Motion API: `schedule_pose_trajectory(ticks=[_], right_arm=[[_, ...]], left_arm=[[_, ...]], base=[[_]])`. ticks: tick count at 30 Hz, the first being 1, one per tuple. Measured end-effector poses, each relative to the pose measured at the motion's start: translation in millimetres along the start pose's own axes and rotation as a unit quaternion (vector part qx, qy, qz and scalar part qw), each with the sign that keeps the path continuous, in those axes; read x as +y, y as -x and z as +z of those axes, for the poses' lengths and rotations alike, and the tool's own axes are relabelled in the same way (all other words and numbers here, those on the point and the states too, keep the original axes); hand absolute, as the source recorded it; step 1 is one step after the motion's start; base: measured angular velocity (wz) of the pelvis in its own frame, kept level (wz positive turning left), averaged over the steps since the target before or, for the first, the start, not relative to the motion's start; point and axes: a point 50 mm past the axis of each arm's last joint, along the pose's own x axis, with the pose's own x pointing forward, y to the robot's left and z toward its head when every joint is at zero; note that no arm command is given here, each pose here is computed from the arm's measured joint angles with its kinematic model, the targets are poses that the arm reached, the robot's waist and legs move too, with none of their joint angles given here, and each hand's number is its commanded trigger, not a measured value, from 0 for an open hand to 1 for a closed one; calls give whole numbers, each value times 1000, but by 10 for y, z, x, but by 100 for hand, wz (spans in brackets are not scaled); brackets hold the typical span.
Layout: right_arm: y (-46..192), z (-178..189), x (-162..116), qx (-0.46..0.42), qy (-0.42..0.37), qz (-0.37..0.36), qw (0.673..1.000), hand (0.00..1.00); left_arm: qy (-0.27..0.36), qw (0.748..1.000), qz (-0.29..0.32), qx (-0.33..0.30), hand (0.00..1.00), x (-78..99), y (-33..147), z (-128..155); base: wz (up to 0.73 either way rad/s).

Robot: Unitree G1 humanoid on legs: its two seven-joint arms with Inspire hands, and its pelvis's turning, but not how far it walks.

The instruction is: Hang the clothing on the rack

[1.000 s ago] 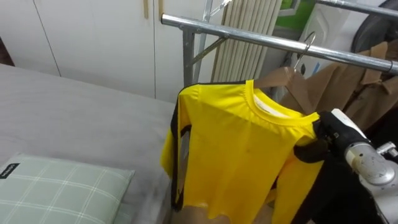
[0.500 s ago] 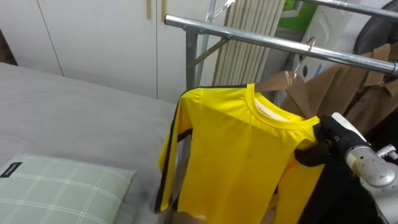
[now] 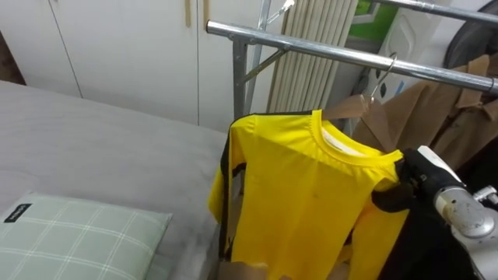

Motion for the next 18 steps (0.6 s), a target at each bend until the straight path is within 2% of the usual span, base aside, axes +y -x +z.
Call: schedule_pose_trajectory(ticks=[18], right_arm=[[-1,-88,54,4,-5,-4,1000,100]], left_arm=[[0,1000,2,-1,0,2,0,4]], base=[[0]])
